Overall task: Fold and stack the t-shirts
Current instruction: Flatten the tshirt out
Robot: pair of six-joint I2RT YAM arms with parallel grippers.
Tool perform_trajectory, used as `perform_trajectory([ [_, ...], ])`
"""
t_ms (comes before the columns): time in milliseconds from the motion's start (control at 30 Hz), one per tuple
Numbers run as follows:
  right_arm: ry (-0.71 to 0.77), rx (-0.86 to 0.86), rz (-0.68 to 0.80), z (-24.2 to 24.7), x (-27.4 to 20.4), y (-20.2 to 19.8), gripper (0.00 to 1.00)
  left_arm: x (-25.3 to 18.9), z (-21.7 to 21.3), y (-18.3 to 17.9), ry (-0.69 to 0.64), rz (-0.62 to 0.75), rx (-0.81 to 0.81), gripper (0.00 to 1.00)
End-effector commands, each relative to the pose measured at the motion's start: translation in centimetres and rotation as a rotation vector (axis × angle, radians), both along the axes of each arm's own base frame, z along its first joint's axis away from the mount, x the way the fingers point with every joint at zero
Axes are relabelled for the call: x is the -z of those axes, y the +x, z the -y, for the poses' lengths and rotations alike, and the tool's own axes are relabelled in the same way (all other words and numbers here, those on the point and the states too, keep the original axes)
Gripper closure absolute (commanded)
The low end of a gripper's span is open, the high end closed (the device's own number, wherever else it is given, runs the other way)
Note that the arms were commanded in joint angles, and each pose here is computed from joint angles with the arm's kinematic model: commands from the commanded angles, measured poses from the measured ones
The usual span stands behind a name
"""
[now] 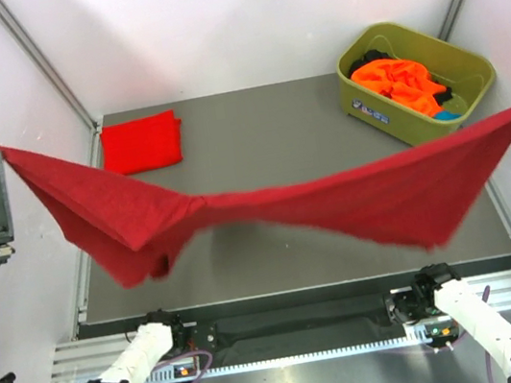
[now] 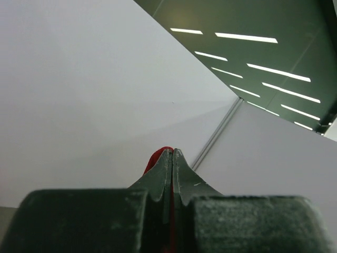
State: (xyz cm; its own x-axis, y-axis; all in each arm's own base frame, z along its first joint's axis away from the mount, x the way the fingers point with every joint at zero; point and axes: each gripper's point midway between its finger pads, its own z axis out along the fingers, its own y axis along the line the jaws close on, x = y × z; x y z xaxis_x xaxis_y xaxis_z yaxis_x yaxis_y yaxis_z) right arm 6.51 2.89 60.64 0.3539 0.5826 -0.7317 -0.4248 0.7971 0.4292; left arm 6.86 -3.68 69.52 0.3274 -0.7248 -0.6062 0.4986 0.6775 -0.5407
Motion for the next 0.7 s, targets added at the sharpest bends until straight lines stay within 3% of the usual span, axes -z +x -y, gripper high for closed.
perform_trajectory([
  [0,0.009,-0.028,-0.025,-0.5,-0.4,-0.1,1.0,0.5,1.8,2.7,0.019,-0.061,0.074,1.0],
  [167,0.006,0.018,-0.067,-0.1,0.4,1.8,1.0,-0.1,1.5,5.2,0.044,-0.078,0.022,1.0],
  [233,0.006,0.035,-0.092,-0.1,1.4,3.5,1.0,0.9,1.7,8.1,0.074,-0.132,-0.002,1.0],
  [433,-0.017,0.104,-0.23,-1.1,7.9,12.9,1.0,6.1,2.7,20.1,0.166,-0.304,-0.08,1.0],
  [600,-0.08,0.13,-0.365,-2.9,14.7,22.4,1.0,12.9,5.0,31.2,0.237,-0.442,-0.056,1.0],
  [667,-0.107,0.119,-0.369,-3.9,15.6,25.3,1.0,14.1,5.0,33.4,0.24,-0.479,-0.074,1.0],
])
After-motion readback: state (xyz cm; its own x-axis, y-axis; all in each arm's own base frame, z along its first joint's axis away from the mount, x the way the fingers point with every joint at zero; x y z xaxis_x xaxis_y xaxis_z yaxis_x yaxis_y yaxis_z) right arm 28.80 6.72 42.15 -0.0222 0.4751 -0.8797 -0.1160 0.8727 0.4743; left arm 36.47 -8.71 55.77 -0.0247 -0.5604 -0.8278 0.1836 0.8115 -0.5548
